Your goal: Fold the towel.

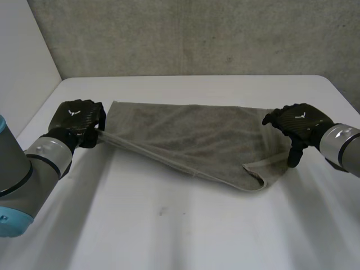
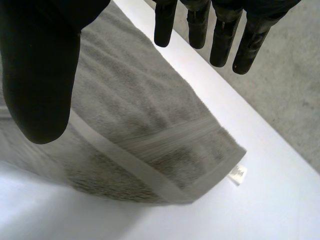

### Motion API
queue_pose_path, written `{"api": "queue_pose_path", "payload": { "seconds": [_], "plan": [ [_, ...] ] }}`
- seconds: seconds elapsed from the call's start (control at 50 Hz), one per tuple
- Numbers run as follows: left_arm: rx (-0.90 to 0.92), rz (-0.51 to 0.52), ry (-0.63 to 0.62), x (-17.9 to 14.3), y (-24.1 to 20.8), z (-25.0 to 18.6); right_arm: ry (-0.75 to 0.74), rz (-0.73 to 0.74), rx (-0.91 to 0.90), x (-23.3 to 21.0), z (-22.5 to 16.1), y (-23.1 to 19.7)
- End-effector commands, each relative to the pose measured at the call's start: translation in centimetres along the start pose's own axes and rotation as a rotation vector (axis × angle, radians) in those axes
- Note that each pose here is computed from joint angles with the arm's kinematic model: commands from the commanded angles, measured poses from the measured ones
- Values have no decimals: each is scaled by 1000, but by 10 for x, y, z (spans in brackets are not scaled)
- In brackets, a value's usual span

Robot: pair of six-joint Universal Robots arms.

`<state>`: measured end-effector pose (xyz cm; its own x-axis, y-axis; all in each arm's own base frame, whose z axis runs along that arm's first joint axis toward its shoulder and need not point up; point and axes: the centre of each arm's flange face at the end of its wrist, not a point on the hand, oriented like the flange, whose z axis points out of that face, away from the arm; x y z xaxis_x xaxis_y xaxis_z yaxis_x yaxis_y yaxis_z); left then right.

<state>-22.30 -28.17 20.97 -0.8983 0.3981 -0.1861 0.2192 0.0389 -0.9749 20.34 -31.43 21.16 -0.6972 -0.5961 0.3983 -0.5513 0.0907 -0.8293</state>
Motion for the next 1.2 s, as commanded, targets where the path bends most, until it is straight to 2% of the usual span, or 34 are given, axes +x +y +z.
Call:
{"api": "queue_pose_path", "payload": {
  "seconds": [0.02,0.22,0.38,0.54,0.68,1.2],
  "plan": [
    [-17,-4,2,1,5,-1,-54,-192,42,10,10,2],
    [-41,-8,8,3,14,-5,-271,-264,63,-10,24,14],
    [-37,-6,6,3,15,-4,-342,-422,60,-31,29,27],
    [-40,-7,7,3,16,-4,-411,-508,49,-47,31,40],
    [-41,-8,7,4,17,-4,-424,-549,58,-51,30,43],
    [-44,-10,0,1,18,-3,-352,-532,-14,-38,28,44]
  ]
}}
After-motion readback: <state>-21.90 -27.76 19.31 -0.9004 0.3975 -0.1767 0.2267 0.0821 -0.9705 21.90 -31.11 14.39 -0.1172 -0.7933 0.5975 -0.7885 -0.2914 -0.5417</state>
